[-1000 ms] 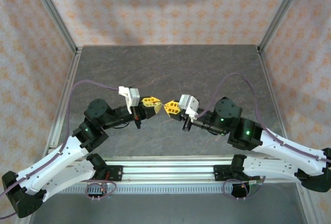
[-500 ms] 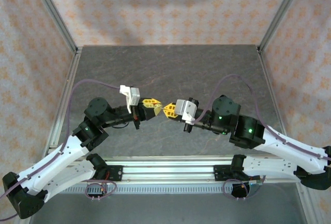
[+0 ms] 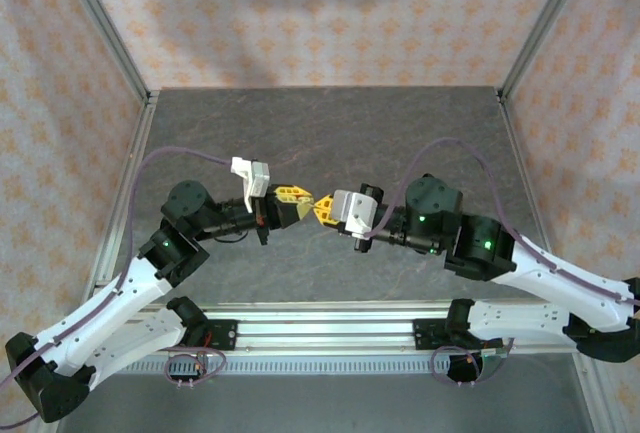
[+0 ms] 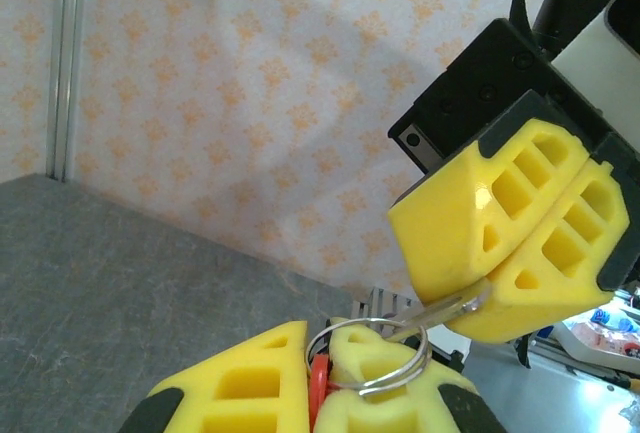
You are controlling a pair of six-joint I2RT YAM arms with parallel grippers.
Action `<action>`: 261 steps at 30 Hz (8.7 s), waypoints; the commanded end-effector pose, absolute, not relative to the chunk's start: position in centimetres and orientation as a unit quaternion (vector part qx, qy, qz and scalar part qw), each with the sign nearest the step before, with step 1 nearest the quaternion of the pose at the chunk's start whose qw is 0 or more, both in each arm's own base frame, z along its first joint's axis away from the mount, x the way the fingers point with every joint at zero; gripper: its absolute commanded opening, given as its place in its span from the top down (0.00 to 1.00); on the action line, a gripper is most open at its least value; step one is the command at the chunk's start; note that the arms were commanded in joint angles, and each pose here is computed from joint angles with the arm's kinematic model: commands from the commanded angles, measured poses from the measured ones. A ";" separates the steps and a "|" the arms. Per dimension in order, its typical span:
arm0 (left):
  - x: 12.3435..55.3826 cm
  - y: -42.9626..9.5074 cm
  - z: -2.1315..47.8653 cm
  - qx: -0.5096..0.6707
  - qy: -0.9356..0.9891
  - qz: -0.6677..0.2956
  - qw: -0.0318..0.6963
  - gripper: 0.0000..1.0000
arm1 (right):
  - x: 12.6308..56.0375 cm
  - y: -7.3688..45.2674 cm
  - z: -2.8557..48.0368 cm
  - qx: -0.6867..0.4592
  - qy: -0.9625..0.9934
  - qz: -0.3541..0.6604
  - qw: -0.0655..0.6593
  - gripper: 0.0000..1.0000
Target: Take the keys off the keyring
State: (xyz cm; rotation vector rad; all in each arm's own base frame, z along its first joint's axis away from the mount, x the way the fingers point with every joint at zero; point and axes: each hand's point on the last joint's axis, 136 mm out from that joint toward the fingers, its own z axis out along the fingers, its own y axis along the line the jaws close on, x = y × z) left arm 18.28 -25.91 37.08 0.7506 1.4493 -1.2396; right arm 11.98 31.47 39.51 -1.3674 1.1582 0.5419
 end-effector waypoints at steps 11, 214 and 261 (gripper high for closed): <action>22.8 -24.0 39.6 0.230 0.623 -0.473 0.579 1.00 | 3.6 35.2 34.0 -0.723 0.406 0.326 0.454 1.00; 24.4 -20.1 34.1 0.168 0.702 -0.359 0.591 0.52 | 24.2 32.7 38.1 -0.380 0.706 0.197 0.564 1.00; 26.9 -25.5 37.1 0.196 0.706 -0.539 0.414 0.13 | 25.3 31.0 35.4 -0.292 0.781 0.407 0.372 1.00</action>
